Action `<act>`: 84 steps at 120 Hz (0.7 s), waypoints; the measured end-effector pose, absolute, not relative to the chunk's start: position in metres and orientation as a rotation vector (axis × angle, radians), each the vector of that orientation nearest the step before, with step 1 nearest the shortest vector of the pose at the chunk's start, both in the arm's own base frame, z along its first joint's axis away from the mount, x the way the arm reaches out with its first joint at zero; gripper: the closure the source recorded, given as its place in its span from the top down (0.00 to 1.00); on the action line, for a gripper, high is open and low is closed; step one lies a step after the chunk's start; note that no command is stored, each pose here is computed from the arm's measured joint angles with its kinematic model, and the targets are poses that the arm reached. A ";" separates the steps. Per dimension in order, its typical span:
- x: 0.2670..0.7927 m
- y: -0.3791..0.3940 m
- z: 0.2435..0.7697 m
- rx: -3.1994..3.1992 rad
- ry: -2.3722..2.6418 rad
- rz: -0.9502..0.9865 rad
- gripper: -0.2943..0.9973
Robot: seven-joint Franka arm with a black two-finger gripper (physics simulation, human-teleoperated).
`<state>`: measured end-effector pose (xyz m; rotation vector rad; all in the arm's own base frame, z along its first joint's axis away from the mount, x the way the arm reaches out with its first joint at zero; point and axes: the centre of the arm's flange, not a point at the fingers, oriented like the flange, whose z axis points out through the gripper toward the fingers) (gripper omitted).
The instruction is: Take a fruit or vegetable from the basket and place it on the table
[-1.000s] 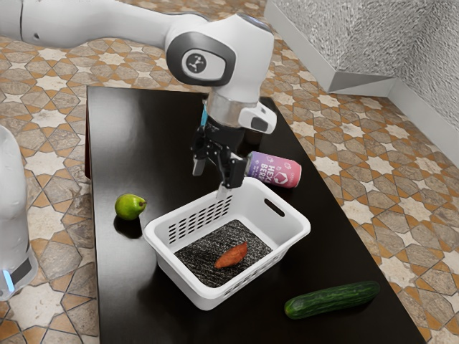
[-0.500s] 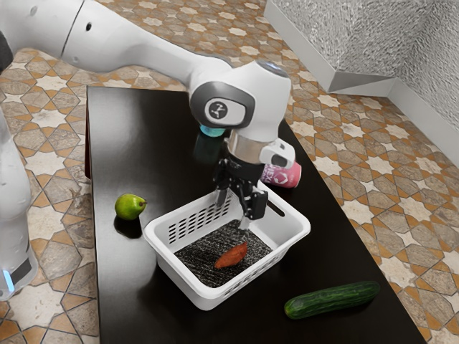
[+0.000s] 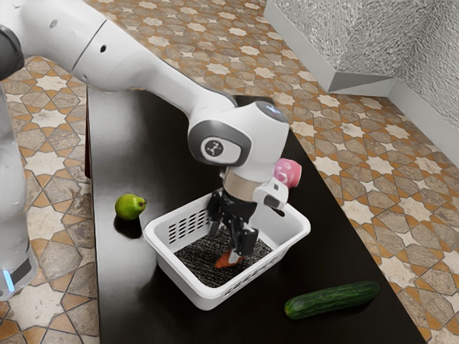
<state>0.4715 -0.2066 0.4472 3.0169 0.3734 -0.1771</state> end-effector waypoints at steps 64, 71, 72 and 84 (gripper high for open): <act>0.475 -0.220 0.425 3.008 0.348 -0.224 0.75; 0.475 -0.220 0.425 3.008 0.346 -0.217 0.74; 0.475 -0.220 0.425 3.008 0.345 -0.216 0.74; 0.478 -0.222 0.428 3.005 0.341 -0.182 0.74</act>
